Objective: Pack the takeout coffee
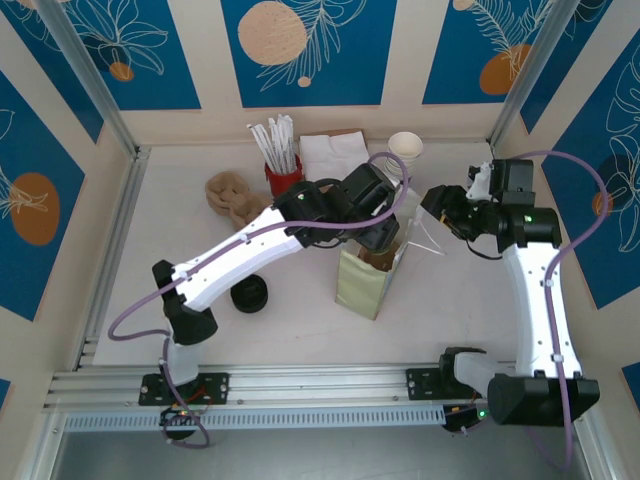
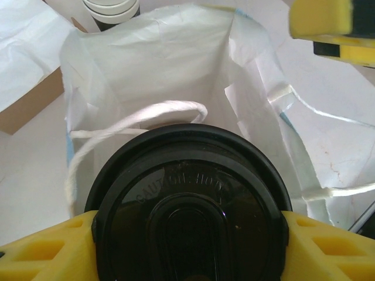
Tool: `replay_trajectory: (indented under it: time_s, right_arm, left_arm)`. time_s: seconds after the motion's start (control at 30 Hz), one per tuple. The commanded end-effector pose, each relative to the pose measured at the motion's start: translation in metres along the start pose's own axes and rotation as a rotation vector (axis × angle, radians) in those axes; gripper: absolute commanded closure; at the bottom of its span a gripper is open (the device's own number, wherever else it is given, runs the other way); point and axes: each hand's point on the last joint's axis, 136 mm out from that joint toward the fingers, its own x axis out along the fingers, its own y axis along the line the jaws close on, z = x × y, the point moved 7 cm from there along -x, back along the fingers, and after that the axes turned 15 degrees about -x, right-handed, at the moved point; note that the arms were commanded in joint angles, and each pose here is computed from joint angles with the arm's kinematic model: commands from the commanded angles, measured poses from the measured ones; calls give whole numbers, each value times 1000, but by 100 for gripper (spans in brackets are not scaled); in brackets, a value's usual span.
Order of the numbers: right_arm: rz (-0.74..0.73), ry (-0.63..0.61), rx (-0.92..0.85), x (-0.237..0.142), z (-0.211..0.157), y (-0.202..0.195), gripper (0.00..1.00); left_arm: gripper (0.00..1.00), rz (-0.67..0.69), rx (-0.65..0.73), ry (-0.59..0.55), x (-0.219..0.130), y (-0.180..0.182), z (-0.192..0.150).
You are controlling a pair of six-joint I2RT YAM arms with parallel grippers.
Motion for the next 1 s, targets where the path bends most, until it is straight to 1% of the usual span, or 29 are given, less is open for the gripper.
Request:
replay_trajectory:
  time_s: [0.0,0.23,0.4,0.5,0.63,0.73,0.8,0.9,0.97]
  right_arm:
    - [3,41,-11,3,-1,2,44]
    - [13,91,27,18,1,0,45]
    - [34,147,74,28,-2,-1,49]
    - [49,176,111,29,-5,0,51]
    - [21,196,152,27,-6,0,53]
    - [9,224,189,25,-6,1,56]
    - [24,243,211,27,-5,4,59]
    - [40,279,210,31,-6,7,63]
    - [30,299,204,34,-8,7,65]
  left_arm:
    - [35,-4,38,-13,9,-3,0]
    - [35,-10,76,-3,27,-2,-2]
    - [35,-27,94,-4,38,0,4]
    - [35,-42,102,24,42,-1,4]
    - [35,-36,116,65,44,0,0]
    - [34,-3,106,72,41,6,-4]
    - [35,1,91,52,38,7,-2]
    - [35,-1,56,28,35,7,4]
    - [35,3,31,33,37,7,4]
